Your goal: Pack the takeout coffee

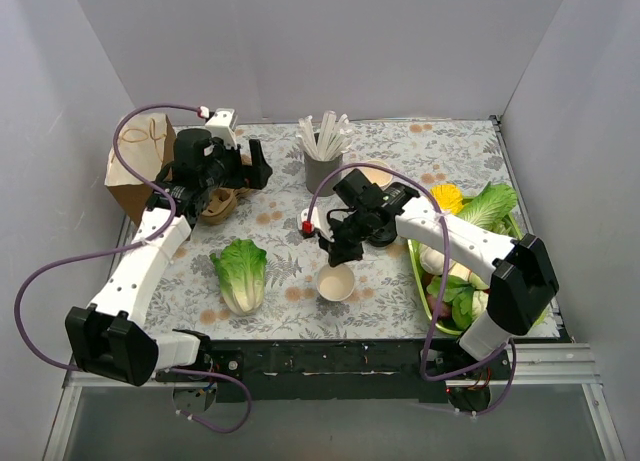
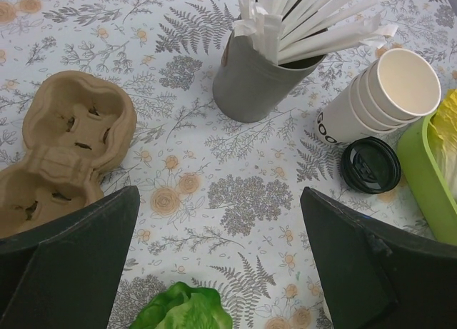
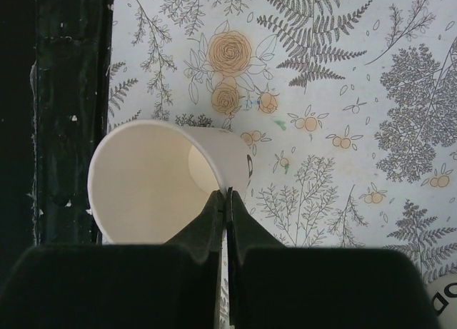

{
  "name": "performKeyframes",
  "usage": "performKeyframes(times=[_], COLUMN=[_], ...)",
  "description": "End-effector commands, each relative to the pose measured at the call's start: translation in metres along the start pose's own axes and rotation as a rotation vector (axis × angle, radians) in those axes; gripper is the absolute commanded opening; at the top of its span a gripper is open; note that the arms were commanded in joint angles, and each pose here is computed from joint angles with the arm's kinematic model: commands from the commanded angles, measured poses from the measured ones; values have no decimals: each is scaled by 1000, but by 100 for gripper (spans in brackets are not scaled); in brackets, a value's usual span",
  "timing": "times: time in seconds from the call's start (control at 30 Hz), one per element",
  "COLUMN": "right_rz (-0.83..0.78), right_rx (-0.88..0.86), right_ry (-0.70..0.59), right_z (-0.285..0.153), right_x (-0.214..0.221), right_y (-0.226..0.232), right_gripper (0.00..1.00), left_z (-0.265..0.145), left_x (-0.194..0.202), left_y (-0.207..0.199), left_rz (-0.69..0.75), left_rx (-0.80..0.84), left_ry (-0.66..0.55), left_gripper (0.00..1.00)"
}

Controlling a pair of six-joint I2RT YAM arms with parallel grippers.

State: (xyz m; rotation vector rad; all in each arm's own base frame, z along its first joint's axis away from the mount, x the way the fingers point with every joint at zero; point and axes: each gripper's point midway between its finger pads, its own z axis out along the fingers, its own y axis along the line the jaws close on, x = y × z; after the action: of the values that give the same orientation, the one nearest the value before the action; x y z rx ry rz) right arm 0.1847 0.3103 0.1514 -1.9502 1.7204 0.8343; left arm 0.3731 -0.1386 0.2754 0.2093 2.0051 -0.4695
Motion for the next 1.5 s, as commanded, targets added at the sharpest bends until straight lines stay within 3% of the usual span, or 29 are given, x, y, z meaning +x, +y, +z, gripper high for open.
performKeyframes(times=[0.0,0.23,0.37,0.4,0.5,0.7,0.87,1.03,1.17,1.47], right_rz=[-46,-4,4,3,-3,-15,71,203,190,138], right_rx=[33,58,66,69,89,179,233,312,461,506], right_ry=[-45,-63,-40,-37,-37,-50,-35,62,125,240], right_z=[10,22,24,23,16,-20,-46,-60,-60,-60], right_x=[-7,-3,4,4,0,-4,17,70,93,126], right_y=[-14,-21,-22,-22,-22,-15,-9,-29,-60,-95], right_gripper=[1,3,18,29,42,55,53,42,41,36], left_z=[-17,-15,-14,-14,-14,-17,-15,-13,-9,-7], left_x=[-10,-2,-3,-4,-7,-12,-8,-6,-4,-2], left_y=[0,-6,-10,-10,-12,-18,-22,-26,-26,-27], left_rz=[23,8,7,8,11,17,8,-4,-11,-12], left_rx=[-4,38,62,63,73,101,129,153,163,172], left_ry=[-52,-31,-24,-27,-32,-40,-23,-14,0,8], left_gripper=[98,98,98,98,98,98,98,98,98,98])
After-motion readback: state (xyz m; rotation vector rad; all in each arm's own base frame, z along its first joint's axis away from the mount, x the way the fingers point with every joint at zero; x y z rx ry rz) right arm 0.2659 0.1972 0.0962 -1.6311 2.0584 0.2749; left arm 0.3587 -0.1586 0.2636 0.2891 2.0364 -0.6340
